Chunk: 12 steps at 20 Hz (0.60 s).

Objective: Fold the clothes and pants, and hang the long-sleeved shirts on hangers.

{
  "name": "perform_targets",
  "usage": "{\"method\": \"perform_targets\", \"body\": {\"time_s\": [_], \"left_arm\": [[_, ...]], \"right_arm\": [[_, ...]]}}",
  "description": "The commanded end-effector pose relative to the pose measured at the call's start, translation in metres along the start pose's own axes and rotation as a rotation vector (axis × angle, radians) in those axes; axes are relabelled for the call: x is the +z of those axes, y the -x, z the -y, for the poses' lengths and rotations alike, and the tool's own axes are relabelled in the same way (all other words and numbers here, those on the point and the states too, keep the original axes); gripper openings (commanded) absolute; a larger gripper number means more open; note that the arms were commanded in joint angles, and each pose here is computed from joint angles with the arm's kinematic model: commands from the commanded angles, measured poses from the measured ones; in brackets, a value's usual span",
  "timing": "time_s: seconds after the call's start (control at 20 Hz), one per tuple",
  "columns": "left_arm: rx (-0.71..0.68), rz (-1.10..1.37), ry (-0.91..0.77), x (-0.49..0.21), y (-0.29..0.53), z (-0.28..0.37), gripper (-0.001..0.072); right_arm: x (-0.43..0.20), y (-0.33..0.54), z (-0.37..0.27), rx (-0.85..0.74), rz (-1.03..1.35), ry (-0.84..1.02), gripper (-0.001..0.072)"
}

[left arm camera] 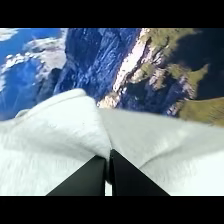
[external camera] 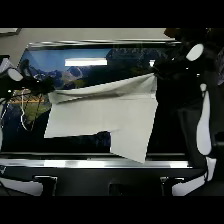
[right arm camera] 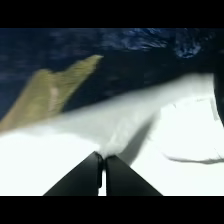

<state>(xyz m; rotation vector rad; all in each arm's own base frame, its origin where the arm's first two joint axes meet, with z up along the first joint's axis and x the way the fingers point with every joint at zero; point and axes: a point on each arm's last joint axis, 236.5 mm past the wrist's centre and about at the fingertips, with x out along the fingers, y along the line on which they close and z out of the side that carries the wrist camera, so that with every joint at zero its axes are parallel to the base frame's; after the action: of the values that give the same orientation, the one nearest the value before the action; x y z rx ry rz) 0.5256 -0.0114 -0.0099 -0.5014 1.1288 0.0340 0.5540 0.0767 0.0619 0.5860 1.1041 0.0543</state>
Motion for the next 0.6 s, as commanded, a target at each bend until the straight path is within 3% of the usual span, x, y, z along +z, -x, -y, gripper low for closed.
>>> {"method": "perform_targets", "body": {"time_s": [0.0,0.1,0.15,0.2,0.25,0.3,0.35,0.45,0.55], "left_arm": [[0.002,-0.044,-0.042,-0.005,-0.056,0.000,0.0016],[0.000,-0.037,-0.051,-0.002,-0.058,0.000,0.0016],[-0.001,-0.036,-0.064,-0.001,-0.056,0.001,0.0022],[-0.002,-0.037,-0.064,0.000,-0.053,0.002,0.0109],[-0.002,-0.045,-0.064,0.002,-0.048,0.001,0.0304],[-0.002,-0.056,-0.066,0.004,-0.041,0.000,0.0485],[0.000,-0.068,-0.072,0.007,-0.032,-0.002,0.0524],[0.006,-0.091,-0.093,0.012,-0.003,-0.013,0.0525],[0.025,-0.106,-0.075,0.013,0.028,-0.031,0.0525]], "right_arm": [[-0.010,-0.068,0.030,-0.034,-0.067,-0.050,0.0036],[-0.013,-0.078,0.036,-0.043,-0.083,-0.057,0.0052],[-0.013,-0.078,0.037,-0.044,-0.081,-0.056,0.0142],[-0.012,-0.075,0.036,-0.043,-0.081,-0.056,0.0265],[-0.012,-0.068,0.038,-0.047,-0.083,-0.043,0.0367],[-0.011,-0.056,0.040,-0.047,-0.092,-0.007,0.0381],[-0.011,-0.039,0.043,-0.047,-0.103,0.020,0.0387],[-0.008,0.003,0.057,-0.035,-0.125,0.086,0.0476],[-0.006,0.046,0.084,-0.035,-0.145,0.098,0.0476]]}}
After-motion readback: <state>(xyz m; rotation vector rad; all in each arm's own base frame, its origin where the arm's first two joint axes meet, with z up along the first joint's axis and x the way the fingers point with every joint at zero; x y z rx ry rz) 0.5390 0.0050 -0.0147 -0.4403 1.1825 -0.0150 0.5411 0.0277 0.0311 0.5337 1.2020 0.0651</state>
